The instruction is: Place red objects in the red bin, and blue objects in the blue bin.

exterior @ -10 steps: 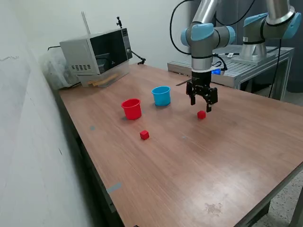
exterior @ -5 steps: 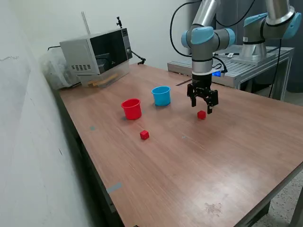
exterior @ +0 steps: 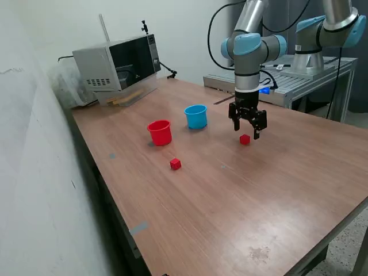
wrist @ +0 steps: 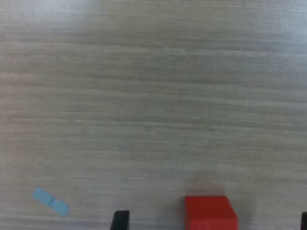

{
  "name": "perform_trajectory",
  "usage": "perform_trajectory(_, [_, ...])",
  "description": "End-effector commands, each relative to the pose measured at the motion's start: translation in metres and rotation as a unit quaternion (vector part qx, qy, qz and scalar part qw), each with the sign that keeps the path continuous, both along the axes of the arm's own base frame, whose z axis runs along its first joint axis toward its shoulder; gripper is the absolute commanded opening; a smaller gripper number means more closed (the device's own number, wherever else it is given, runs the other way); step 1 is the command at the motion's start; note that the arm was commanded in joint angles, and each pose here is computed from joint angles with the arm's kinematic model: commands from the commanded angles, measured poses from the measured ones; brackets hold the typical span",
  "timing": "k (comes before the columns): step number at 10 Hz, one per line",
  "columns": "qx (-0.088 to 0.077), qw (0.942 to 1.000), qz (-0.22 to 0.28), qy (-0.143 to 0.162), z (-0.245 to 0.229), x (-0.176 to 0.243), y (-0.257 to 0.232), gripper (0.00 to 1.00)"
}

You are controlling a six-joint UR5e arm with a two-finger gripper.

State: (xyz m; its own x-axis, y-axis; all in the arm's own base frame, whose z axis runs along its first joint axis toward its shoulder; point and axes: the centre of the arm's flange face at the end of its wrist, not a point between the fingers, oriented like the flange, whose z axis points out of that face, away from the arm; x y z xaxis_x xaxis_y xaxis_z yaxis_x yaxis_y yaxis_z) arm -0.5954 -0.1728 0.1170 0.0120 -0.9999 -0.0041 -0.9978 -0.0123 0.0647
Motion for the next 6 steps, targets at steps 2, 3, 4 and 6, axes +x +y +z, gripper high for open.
perform_trajectory(2, [0.0, 1.0, 0.001, 0.002, -0.0038, -0.0034, -0.0015, 1.0])
perform_trajectory(3, [-0.001, 1.0, 0.001, 0.009, -0.0023, -0.0046, -0.0016, 1.0])
perform_trajectory(4, [0.0, 1.0, 0.001, 0.005, -0.0077, -0.0043, -0.0016, 1.0])
perform_trajectory(6, [0.0, 1.0, 0.001, 0.003, -0.0098, -0.0043, -0.0006, 1.0])
